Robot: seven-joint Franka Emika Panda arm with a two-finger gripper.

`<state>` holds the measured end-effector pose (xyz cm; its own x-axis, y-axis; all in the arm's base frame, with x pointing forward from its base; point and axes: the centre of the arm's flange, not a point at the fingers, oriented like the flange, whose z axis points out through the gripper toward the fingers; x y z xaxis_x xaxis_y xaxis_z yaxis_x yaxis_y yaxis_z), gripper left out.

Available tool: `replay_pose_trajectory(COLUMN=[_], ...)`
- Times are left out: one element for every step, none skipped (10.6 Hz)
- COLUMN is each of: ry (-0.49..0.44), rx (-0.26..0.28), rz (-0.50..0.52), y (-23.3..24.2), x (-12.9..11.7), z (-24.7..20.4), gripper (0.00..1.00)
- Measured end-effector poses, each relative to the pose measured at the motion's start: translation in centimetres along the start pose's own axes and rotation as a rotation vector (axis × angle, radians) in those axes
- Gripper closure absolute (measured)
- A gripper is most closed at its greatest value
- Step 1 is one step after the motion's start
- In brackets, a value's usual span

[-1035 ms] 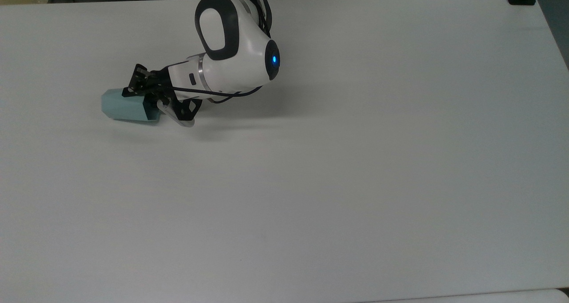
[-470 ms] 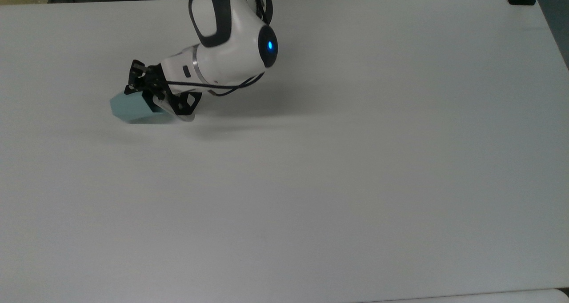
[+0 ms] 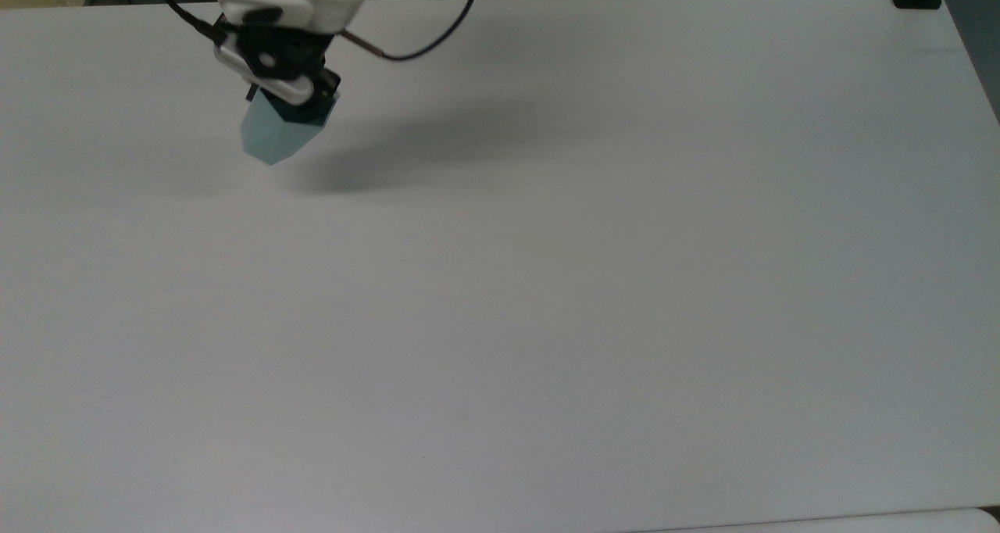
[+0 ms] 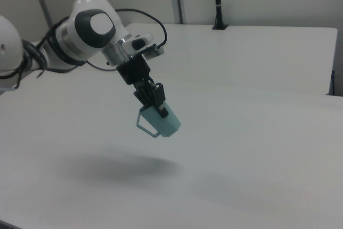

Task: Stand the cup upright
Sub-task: 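Lift the cup and rotate it so its opening faces up, then lower the upright cup onto the table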

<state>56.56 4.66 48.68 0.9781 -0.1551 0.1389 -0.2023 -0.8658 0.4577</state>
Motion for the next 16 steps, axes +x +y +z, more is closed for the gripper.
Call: replay_pose_trajectory(ry=[-0.037,-0.062,-0.074,-0.075,-0.070,-0.064,-0.064,-0.071,-0.081,-0.089,-0.089,-0.087,-0.087,-0.090,-0.093,-0.096], rx=[0.103,0.194,0.273,0.326,0.375,0.423,0.455,0.473,0.494,0.514,0.528,0.530,0.528,0.524,0.520,0.518], rz=[0.017,0.028,0.038,0.045,0.057,0.077,0.092,0.097,0.099,0.101,0.105,0.103,0.096,0.089,0.085,0.084], y=[0.9,1.1,0.7,-0.1,-1.2,-2.2,-2.9,-3.6,-4.4,-5.0,-5.5,-6.1,-7.0,-7.9,-8.4,-8.5], x=[-0.6,-1.0,-1.1,-1.4,-1.7,-2.1,-2.6,-3.1,-3.5,-3.7,-3.8,-3.8,-3.7,-3.7,-3.7,-3.7], z=[-0.8,-1.0,-0.5,0.5,1.8,3.1,4.1,4.7,4.7,4.5,4.5,4.8,5.4,6.1,6.6,6.8], gripper=[0.91,0.91,0.91,0.91,0.91,0.91,0.91,0.91,0.91,0.91,0.91,0.91,0.91,0.91,0.91,0.91])
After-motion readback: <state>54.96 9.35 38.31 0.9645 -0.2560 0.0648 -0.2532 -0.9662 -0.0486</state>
